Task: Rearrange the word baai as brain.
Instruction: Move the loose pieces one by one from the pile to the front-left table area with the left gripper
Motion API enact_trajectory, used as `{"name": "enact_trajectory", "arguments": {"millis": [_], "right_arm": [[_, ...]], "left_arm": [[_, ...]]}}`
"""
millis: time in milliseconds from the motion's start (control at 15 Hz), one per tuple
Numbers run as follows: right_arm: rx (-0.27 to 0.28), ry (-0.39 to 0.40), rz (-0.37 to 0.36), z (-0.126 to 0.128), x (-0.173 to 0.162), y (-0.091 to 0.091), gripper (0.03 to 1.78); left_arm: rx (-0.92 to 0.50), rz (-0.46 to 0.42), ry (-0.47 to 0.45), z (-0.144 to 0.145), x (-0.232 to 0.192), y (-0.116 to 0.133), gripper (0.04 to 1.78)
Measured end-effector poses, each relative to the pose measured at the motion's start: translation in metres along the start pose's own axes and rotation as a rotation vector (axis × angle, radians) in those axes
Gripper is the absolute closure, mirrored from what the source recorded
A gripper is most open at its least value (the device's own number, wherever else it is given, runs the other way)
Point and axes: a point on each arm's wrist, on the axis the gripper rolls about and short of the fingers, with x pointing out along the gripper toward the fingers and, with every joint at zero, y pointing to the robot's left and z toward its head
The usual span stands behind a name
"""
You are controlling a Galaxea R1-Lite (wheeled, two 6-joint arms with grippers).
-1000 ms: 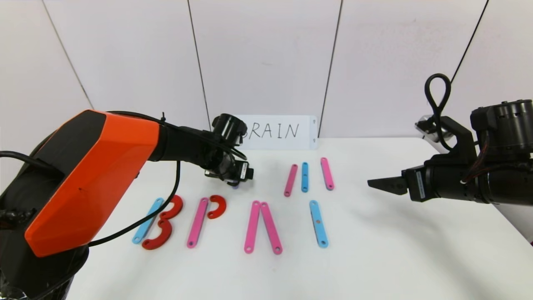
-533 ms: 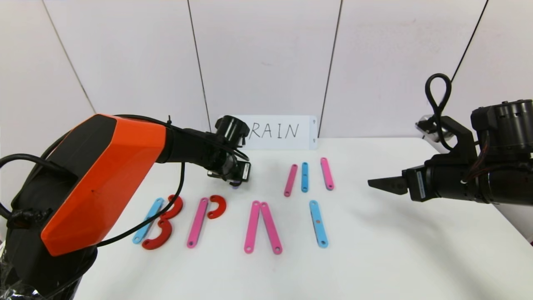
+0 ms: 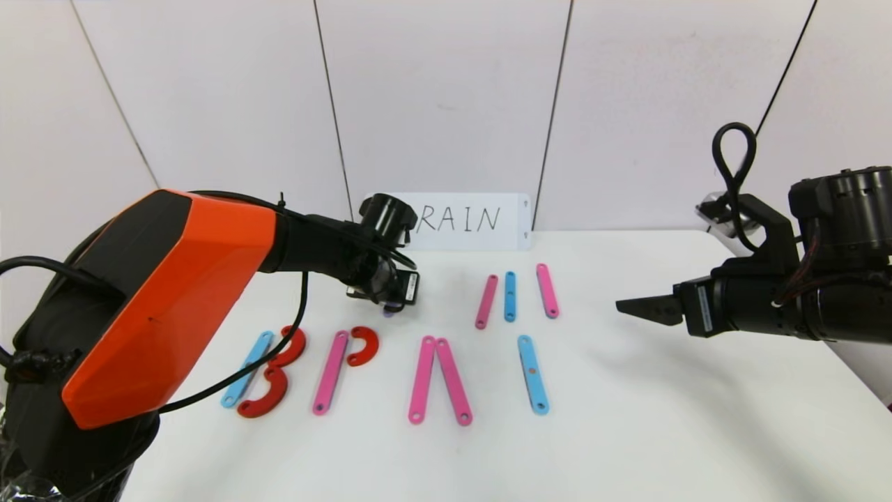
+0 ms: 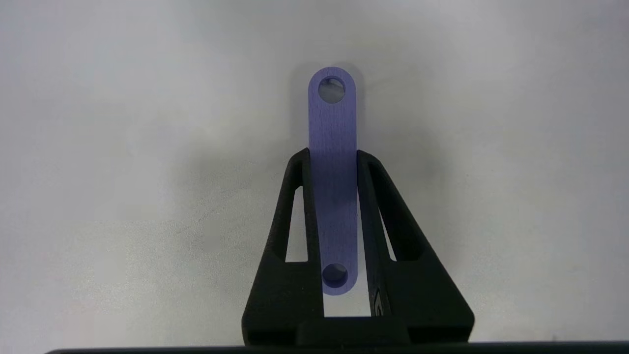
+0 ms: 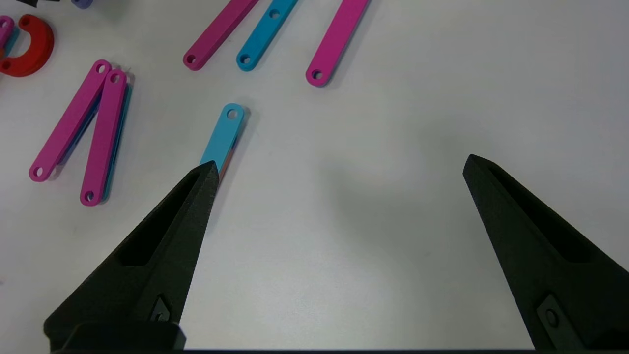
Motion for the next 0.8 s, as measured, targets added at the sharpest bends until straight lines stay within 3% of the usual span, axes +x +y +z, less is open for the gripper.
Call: {"name": "enact_trajectory", "arguments": {"millis": [400, 800], "right_arm": [[0.013, -0.003, 0.013, 0.0, -0.001, -0.004, 0.07], [0.032, -0.025, 0.077, 0.005, -0.003, -0.015, 0.07]], "left_arm": [[-0.125, 0.021, 0.015, -0.001, -0.053, -0.004, 1.54], [-0.241, 0.114, 0.028, -0.034, -0.104, -0.018, 1.54]]}}
